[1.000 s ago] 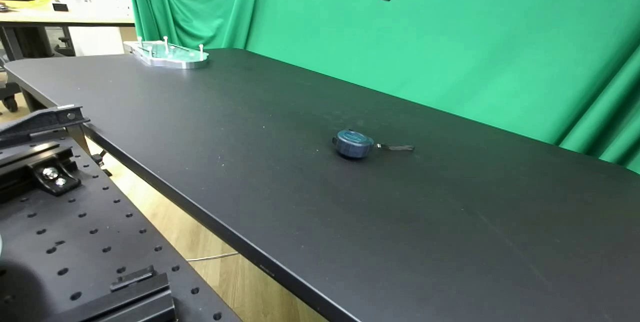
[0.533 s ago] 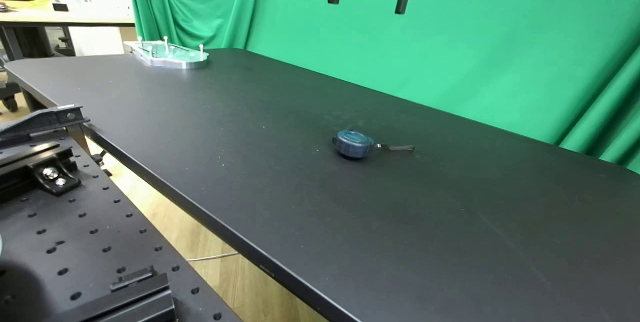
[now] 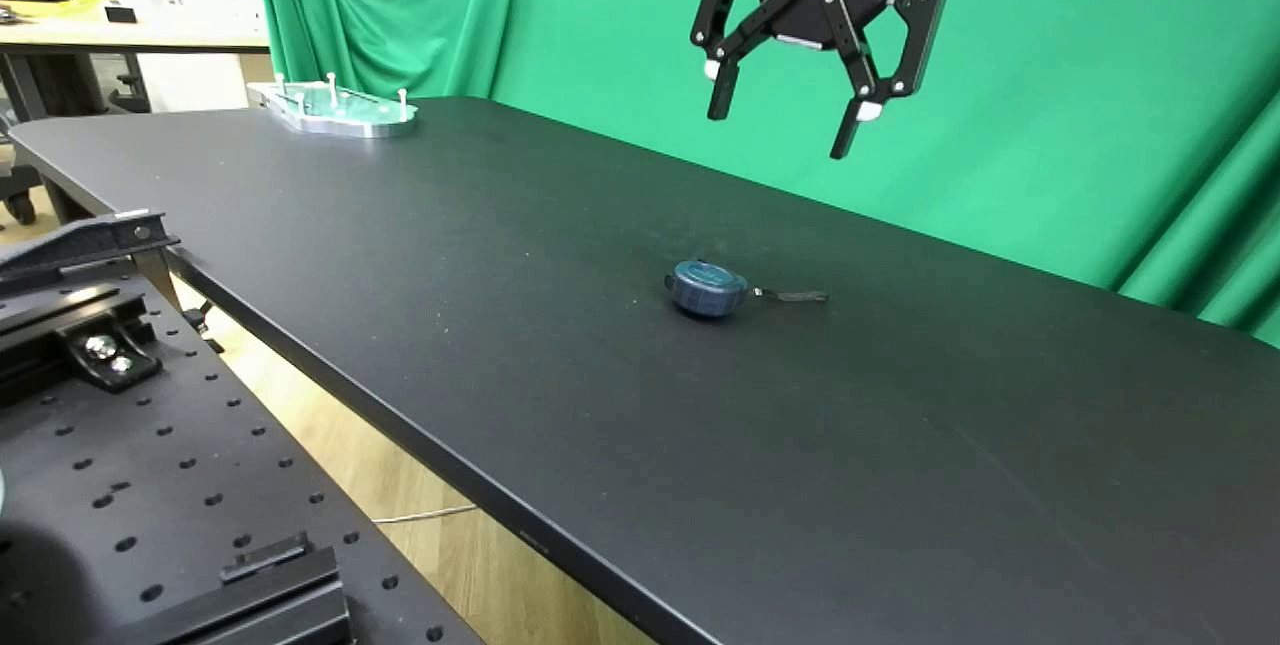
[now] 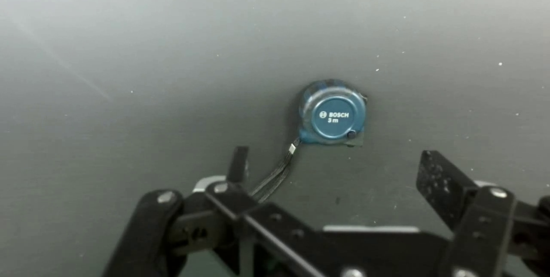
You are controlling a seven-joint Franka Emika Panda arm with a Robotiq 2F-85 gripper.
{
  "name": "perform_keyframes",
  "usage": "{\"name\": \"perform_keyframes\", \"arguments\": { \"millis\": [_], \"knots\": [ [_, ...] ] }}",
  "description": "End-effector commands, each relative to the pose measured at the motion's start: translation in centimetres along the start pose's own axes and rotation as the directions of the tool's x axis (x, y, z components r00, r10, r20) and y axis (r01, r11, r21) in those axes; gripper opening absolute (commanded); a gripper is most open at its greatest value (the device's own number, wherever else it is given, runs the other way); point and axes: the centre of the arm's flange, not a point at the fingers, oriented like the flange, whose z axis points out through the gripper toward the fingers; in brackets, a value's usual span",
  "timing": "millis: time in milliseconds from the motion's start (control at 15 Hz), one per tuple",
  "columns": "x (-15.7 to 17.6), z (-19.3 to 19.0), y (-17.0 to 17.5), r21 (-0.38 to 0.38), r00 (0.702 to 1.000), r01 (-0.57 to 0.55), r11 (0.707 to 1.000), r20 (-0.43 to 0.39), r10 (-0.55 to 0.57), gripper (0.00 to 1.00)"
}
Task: Move the black measuring tape to the center of the table
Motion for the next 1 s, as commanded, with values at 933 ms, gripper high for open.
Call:
{"name": "perform_keyframes", "arguments": {
  "millis": [933],
  "knots": [
    [2.2,11.6,-2.4,-0.007,0.999,-0.008,1.000,-0.041,0.008,1.00]
  ]
}}
